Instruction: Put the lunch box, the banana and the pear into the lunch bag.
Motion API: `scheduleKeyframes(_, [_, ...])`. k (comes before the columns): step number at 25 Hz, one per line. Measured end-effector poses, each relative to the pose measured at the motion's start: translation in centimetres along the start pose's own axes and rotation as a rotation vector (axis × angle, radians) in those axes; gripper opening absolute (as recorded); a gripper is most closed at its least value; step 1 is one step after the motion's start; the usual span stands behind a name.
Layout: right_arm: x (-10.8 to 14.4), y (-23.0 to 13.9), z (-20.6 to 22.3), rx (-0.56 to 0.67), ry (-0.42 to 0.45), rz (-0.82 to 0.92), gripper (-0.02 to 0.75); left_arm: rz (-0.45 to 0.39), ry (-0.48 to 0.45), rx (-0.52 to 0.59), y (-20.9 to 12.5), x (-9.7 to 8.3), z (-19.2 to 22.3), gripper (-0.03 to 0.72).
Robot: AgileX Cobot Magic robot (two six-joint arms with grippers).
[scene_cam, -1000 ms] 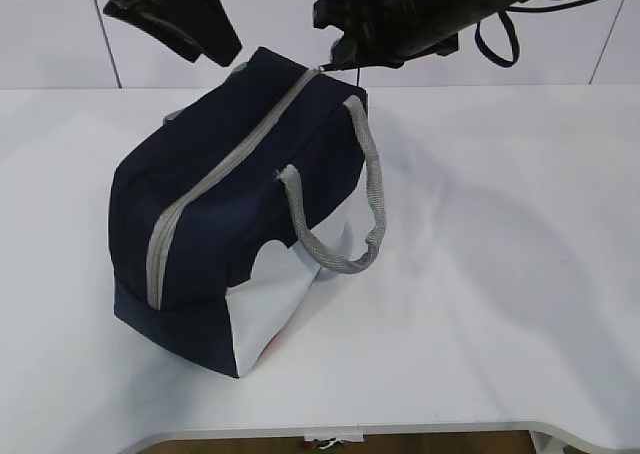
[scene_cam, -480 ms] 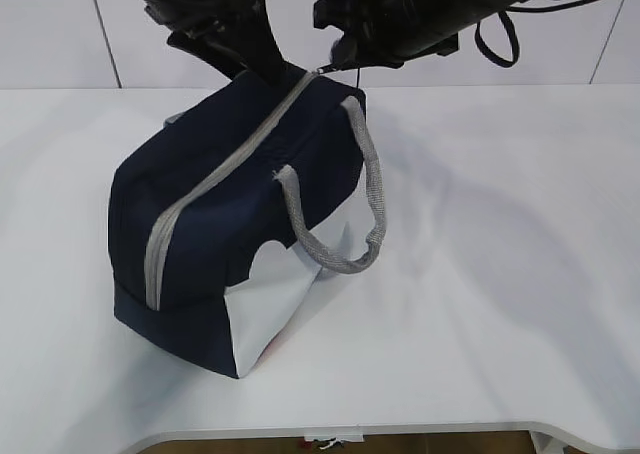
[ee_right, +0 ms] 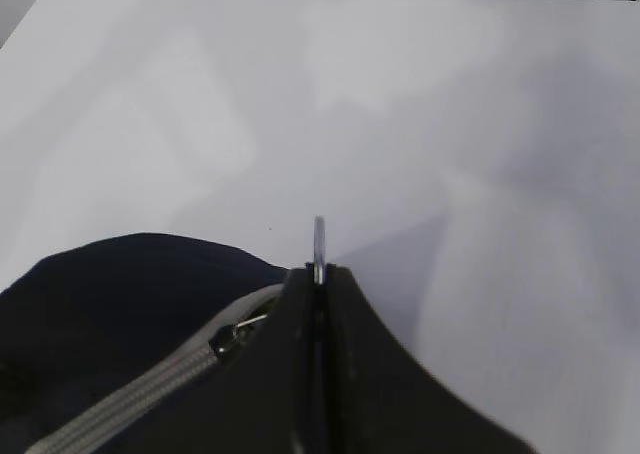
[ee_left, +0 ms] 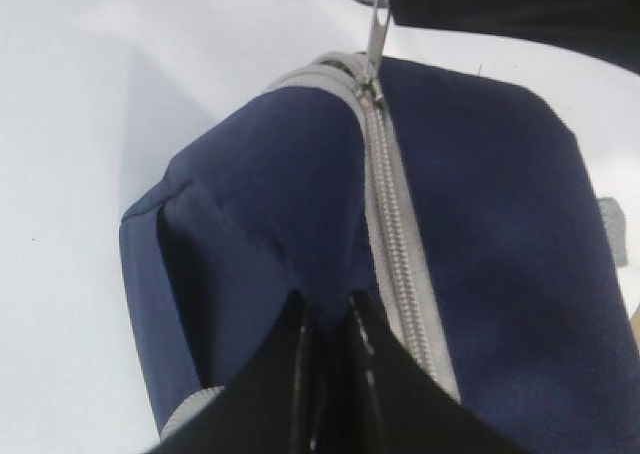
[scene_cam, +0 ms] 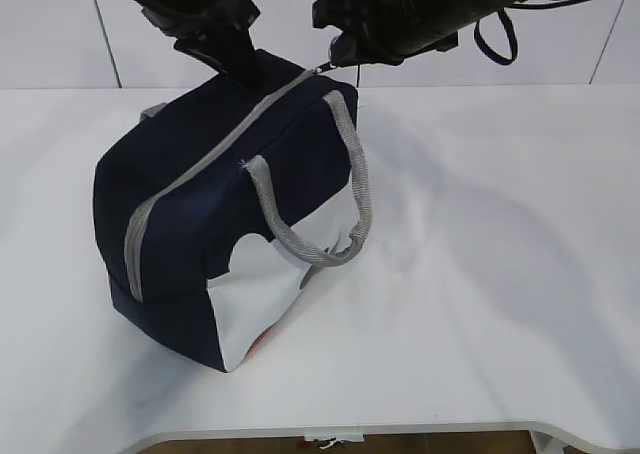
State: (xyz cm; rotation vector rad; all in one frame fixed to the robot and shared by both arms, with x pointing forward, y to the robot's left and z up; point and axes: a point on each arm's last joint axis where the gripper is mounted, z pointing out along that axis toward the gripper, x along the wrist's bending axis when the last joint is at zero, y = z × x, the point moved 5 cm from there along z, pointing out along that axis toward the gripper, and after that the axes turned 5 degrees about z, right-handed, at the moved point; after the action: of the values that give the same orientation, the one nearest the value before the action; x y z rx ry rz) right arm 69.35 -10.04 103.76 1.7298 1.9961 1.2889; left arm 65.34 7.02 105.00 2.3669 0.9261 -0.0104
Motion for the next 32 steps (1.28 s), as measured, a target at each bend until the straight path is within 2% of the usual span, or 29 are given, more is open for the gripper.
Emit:
scheduleKeyframes(9, [-0.9,-0.1,1.2,-0.013,-0.027,-0.024,0.013,0.026,0.008,0.000,0.0,0.0,-0.2,0.020])
scheduleKeyframes(14, [-2.7,-0.2,1.9,-0.006,-0.050,0.008,0.013,0.029,0.012,-0.007,0.1,0.0,-0.3,0.019])
scheduleKeyframes(23, [-5.6,-3.2,5.0,0.118,-0.086,0.063,0.013,0.031,0.013,-0.013,0.2,0.0,-0.4,0.018])
scheduleKeyframes(32, [-6.1,-4.2,5.9,0.158,-0.084,0.095,0.013,0.041,0.022,-0.015,0.2,-0.2,-1.1,0.017])
